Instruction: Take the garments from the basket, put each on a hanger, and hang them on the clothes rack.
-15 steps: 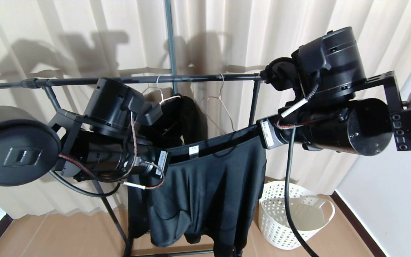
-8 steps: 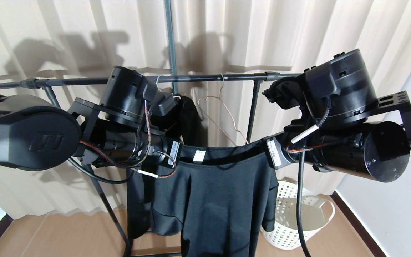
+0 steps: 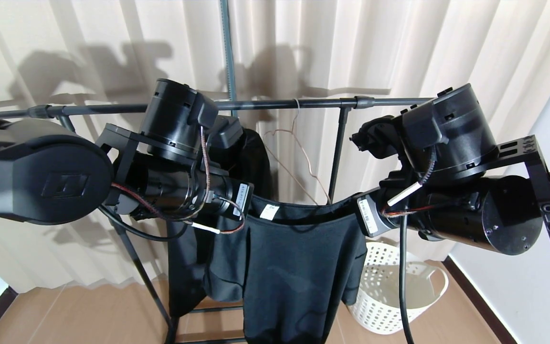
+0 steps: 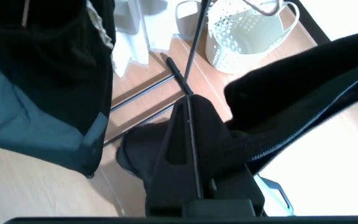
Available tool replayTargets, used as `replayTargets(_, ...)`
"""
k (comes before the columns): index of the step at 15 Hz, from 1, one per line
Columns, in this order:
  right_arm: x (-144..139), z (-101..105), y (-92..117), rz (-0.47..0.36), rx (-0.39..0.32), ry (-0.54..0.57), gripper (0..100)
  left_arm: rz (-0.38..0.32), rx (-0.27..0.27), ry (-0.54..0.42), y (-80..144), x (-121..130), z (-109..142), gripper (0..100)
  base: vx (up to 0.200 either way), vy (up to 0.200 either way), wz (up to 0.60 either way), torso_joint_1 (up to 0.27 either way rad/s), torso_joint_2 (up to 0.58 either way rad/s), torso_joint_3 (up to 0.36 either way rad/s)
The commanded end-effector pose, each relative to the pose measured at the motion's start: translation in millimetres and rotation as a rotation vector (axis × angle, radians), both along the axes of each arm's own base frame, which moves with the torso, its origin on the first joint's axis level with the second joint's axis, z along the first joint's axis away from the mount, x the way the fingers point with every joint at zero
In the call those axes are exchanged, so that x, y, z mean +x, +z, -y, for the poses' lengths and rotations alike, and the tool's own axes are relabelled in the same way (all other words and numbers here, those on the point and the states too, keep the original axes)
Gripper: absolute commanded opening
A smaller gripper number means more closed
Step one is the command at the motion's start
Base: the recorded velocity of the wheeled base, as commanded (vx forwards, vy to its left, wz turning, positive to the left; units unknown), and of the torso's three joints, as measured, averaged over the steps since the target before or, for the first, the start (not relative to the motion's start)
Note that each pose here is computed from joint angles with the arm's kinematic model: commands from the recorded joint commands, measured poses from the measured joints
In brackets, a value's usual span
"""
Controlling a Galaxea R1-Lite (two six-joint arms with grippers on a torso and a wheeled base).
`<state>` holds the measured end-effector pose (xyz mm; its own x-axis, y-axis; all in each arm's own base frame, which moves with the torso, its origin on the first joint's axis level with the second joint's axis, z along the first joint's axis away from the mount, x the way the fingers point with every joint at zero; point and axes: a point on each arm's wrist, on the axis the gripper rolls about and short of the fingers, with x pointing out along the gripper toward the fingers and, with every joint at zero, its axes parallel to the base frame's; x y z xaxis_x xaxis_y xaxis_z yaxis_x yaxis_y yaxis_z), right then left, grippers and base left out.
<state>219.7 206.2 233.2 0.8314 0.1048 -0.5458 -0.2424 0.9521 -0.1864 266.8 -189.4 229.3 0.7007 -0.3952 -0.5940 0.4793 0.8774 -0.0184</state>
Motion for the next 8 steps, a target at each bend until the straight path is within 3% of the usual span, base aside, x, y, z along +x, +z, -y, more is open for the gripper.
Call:
replayTargets(1, -0.8, 1.8, -0.5, -0.001, 0.000, -0.003, 0, 0.001, 0.000, -0.004, 0.3, -0.9, 1.0, 0, 0.000, 0.000, 0.00, 0.000, 0.00, 0.000)
replayTargets(7, -1.6, 5.9, 0.4, 0.004, 0.005, -0.012, 0, -0.007, -0.004, -0.034, -0.4, -3.2, 2.4, 0, 0.000, 0.000, 0.00, 0.000, 0.00, 0.000)
replayTargets(8, -1.5, 6.5, 0.8, 0.005, 0.006, -0.014, 0, -0.010, -0.001, -0.037, -1.3, -3.8, 2.6, 100, 0.000, 0.000, 0.00, 0.000, 0.00, 0.000)
